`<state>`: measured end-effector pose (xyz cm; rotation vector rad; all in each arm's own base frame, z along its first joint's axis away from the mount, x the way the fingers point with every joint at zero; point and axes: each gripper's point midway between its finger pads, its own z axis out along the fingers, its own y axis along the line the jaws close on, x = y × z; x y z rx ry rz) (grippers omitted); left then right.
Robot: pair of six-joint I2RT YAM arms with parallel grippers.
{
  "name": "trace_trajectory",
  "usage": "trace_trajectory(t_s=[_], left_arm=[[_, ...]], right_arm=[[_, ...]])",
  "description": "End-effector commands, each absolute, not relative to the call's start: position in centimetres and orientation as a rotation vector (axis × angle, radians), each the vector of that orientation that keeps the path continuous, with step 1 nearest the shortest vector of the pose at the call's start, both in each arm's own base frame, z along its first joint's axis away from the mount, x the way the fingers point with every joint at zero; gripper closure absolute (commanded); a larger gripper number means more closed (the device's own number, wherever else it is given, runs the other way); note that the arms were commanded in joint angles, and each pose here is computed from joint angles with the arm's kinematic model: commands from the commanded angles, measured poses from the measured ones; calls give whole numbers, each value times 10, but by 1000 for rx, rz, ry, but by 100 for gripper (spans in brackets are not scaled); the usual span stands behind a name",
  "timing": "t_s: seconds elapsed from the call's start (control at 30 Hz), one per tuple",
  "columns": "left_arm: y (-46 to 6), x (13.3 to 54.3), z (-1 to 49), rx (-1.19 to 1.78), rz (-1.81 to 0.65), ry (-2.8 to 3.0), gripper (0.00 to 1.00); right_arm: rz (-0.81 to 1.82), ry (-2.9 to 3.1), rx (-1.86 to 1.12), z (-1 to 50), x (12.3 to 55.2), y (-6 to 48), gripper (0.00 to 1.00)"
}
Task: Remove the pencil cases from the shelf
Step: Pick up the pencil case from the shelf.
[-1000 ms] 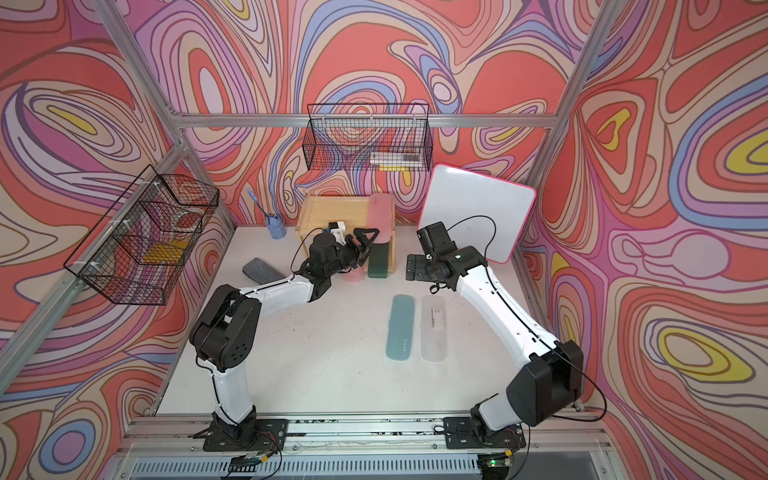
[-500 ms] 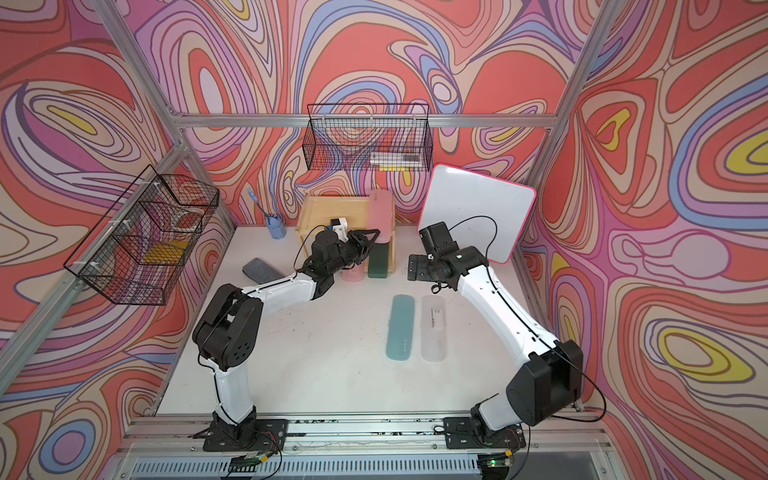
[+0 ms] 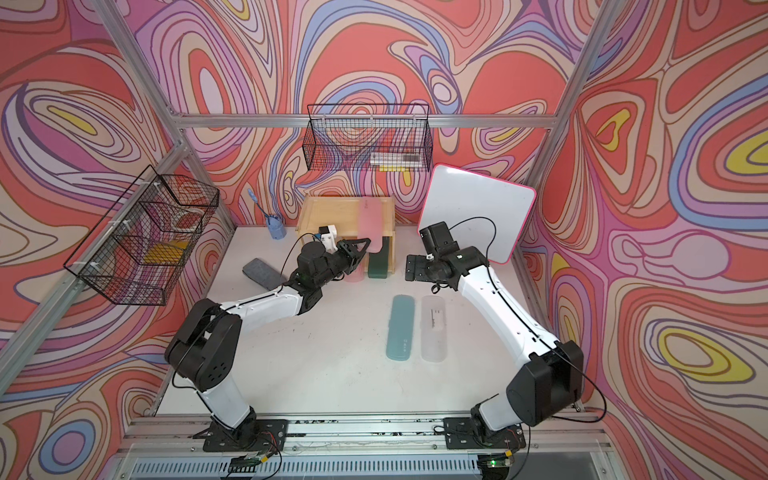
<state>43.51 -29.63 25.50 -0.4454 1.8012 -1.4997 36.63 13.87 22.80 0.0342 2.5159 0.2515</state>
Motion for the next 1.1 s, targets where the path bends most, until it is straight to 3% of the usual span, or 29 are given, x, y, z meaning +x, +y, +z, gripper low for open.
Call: trace_trajectory(t_s=[0.0, 0.1, 0.2, 0.63, 1.07], left_arm=[[-296, 408, 272, -218, -1382, 1769, 100], [-299, 382, 264, -92, -1272, 1780, 100], [-298, 359, 259, -1, -1167, 1762, 100], [-293, 321, 274, 66, -1114, 1704, 100], [-294, 314, 271, 68, -1120, 1708, 100]], right_arm=[[611, 2387, -48, 275, 369, 183, 2], [911, 2287, -103, 309, 370, 221, 2], [1031, 2227, -114, 328, 378, 239, 2], [932, 2324, -47, 305, 411, 253, 2], [1091, 2307, -91, 299, 411, 287, 2]])
